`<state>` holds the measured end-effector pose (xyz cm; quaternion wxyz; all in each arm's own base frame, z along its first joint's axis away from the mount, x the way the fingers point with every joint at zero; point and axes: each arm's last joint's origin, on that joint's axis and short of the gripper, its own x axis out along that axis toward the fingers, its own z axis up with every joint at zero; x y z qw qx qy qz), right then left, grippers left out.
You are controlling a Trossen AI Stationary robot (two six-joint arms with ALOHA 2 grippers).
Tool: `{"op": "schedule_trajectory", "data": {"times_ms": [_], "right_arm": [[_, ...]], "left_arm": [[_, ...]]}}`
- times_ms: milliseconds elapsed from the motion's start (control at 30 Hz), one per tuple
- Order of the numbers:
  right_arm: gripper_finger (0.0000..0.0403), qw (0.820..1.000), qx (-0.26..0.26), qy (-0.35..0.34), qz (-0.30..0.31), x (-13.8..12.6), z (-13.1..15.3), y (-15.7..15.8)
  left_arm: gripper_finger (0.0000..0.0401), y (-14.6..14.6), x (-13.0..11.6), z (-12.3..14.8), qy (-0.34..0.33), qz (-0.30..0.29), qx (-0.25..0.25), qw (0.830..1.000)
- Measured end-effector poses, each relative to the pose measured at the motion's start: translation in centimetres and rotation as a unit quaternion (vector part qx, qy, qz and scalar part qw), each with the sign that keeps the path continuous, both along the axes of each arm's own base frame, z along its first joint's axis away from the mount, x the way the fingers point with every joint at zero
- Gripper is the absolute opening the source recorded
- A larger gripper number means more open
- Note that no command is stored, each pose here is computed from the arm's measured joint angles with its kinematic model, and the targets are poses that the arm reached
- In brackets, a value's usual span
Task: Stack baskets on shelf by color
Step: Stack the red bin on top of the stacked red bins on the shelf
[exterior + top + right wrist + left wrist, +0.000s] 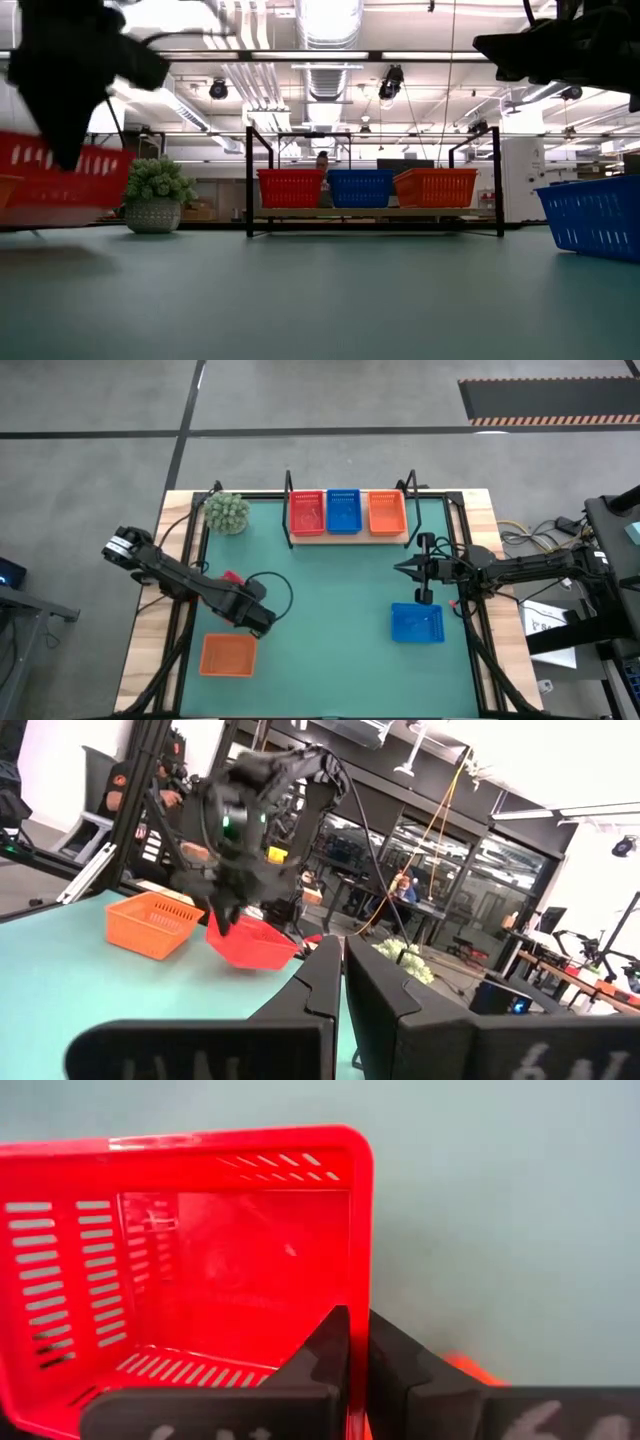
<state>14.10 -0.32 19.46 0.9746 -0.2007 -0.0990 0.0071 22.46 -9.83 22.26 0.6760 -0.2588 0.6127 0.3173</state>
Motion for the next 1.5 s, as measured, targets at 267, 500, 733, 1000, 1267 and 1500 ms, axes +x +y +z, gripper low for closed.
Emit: {"op": "schedule_trajectory", "data": {"times_ms": [267, 500, 733, 1000, 1267, 1500], "right_arm": [[0.0011, 1.0, 0.002, 0.007, -0.01, 0.0, -0.1, -0.1], [0.0011, 1.0, 0.002, 0.007, -0.009, 0.0, -0.1, -0.1], [0.0011, 1.0, 0.001, 0.007, -0.01, 0.0, -0.1, -0.1], [0.0011, 1.0, -0.003, 0.008, -0.01, 0.0, -0.2, -0.1], [0.0011, 1.0, -0.003, 0.01, -0.01, 0.0, -0.2, -0.1], [0.0011, 1.0, -0.003, 0.01, -0.01, 0.0, -0.2, -0.1]], "left_arm": [[0.0, -0.9, 3.0, 6.2, -0.123, -0.222, 0.051, 0.966], [0.0, -1.0, 4.9, 9.8, -0.212, -0.335, 0.154, 0.905], [0.0, 1.3, 6.4, 11.0, -0.222, -0.352, 0.194, 0.888], [0.0, 4.9, 10.0, 9.9, -0.146, -0.386, 0.226, 0.882], [0.0, 8.2, 13.3, 10.4, -0.031, -0.407, 0.214, 0.887], [0.0, 12.0, 15.2, 10.5, 0.009, -0.454, 0.227, 0.861]]}}
